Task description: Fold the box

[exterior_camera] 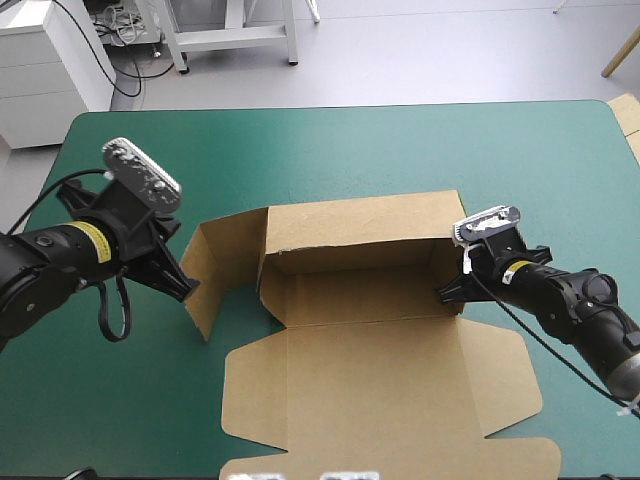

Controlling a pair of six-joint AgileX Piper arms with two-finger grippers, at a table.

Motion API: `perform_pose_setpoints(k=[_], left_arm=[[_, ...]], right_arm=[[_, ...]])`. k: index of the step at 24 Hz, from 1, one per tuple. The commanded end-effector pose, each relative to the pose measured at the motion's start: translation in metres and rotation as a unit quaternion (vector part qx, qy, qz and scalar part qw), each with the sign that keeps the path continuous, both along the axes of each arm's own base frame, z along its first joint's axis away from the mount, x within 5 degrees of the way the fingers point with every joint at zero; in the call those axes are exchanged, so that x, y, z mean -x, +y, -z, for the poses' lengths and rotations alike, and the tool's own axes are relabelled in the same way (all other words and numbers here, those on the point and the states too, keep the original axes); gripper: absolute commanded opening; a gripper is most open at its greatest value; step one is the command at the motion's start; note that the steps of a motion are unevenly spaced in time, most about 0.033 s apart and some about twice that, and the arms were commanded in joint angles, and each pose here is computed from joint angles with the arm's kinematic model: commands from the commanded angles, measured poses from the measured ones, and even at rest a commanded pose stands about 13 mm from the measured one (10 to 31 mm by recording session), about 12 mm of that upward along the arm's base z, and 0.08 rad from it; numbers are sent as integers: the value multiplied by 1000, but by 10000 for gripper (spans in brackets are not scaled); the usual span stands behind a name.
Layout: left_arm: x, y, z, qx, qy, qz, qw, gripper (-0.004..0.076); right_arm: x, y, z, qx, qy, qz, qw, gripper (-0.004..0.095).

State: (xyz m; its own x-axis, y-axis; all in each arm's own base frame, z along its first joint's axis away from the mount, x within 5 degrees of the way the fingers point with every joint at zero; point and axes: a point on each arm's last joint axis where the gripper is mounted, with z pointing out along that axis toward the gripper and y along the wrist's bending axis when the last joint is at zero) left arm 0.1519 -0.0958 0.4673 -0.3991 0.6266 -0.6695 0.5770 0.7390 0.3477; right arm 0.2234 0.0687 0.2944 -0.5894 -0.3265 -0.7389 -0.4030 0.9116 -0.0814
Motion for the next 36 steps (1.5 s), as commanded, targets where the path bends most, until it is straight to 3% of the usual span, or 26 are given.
perform_pose_setpoints(k=[1, 6, 12, 20, 23, 30, 36], left_arm=[[-2, 21, -9, 25, -22, -53, 998, 17], [-8, 36, -5, 68, 5, -103, 992, 15], [-16, 54, 4, 100, -25, -170, 980, 15], [-23, 62, 53, 80, 4, -202, 976, 14], [-25, 63, 54, 78, -13, -199, 977, 4], [-27, 73, 50, 47, -48, -238, 969, -8], [-27, 73, 51, 48, -45, -238, 969, -8]], right_arm=[[-2, -1, -18, 2, -49, -5, 999, -16], [-2, -1, -18, 3, -49, -5, 999, -16], [-1, -1, -18, -3, -37, -1, 999, -16], [11, -1, -50, -2, 72, 4, 997, -16], [10, -2, -62, 18, 118, 5, 993, -16], [-57, 14, -25, 53, 202, 18, 978, -16], [-120, 32, -14, 53, 169, 6, 984, 4]])
